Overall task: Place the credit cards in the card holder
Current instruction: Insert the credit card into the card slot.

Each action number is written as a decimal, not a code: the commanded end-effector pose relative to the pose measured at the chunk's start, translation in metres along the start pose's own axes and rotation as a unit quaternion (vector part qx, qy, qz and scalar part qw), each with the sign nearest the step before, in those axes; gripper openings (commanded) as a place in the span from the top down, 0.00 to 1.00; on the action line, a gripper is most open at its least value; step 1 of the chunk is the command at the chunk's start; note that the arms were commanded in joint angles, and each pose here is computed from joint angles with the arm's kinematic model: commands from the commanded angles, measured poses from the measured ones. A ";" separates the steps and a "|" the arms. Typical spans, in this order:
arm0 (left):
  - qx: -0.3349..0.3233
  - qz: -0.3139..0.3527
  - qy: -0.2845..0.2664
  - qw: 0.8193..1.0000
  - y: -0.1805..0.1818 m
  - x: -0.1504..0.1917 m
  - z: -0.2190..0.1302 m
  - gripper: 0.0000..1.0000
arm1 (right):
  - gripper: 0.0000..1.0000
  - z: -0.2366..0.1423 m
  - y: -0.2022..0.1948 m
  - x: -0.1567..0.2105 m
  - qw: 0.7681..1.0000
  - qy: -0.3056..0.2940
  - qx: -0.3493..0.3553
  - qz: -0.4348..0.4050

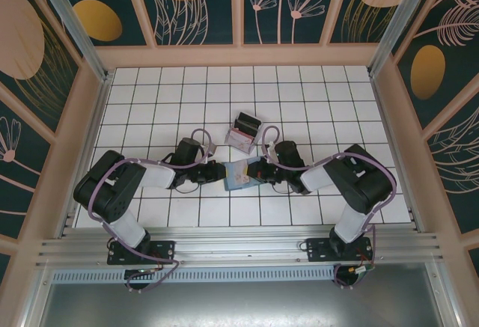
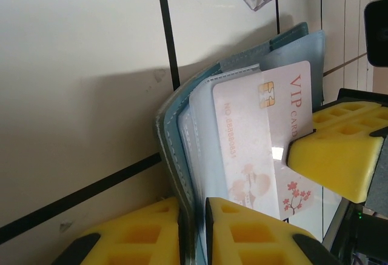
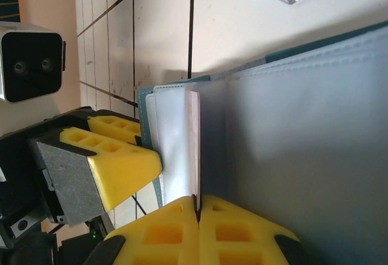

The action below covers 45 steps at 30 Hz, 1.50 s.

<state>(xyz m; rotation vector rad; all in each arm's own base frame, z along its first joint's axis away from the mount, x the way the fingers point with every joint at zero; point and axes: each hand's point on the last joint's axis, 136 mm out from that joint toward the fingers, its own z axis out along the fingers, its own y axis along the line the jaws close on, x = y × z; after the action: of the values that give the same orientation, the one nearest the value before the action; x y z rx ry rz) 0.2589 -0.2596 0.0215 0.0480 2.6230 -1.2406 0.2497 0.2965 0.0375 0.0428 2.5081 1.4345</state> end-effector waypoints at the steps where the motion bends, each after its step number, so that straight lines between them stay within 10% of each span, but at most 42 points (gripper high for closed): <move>1: 0.000 -0.007 0.011 1.000 0.002 0.010 0.000 0.80 | 0.99 0.008 0.001 0.001 1.000 0.007 0.006 -0.008; 12: -0.004 -0.007 0.013 1.000 0.004 0.010 0.001 0.80 | 0.92 0.009 -0.007 0.016 0.998 0.040 0.042 -0.033; 18: -0.010 -0.006 0.011 1.000 0.005 0.009 0.000 0.80 | 0.66 -0.004 -0.009 0.008 0.993 0.032 0.092 -0.061; 25: -0.012 -0.005 0.009 1.000 0.005 0.009 -0.001 0.81 | 0.58 -0.024 -0.004 -0.008 0.986 0.012 0.140 -0.090; 35: -0.015 -0.004 0.007 1.000 0.005 0.007 -0.001 0.69 | 0.67 -0.013 0.006 -0.022 0.986 0.010 0.129 -0.104; 39: -0.013 -0.002 0.009 1.000 0.005 0.009 -0.001 0.90 | 0.72 -0.003 -0.002 -0.024 0.984 0.024 0.139 -0.107; 45: -0.013 -0.005 0.008 1.000 0.007 0.011 -0.001 0.91 | 0.80 0.006 -0.013 -0.020 0.981 0.044 0.153 -0.110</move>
<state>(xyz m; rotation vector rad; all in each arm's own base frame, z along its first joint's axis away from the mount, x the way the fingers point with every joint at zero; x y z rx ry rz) 0.2572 -0.2595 0.0225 0.0466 2.6252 -1.2329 0.2717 0.2876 0.0311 -0.1907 2.6637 0.9914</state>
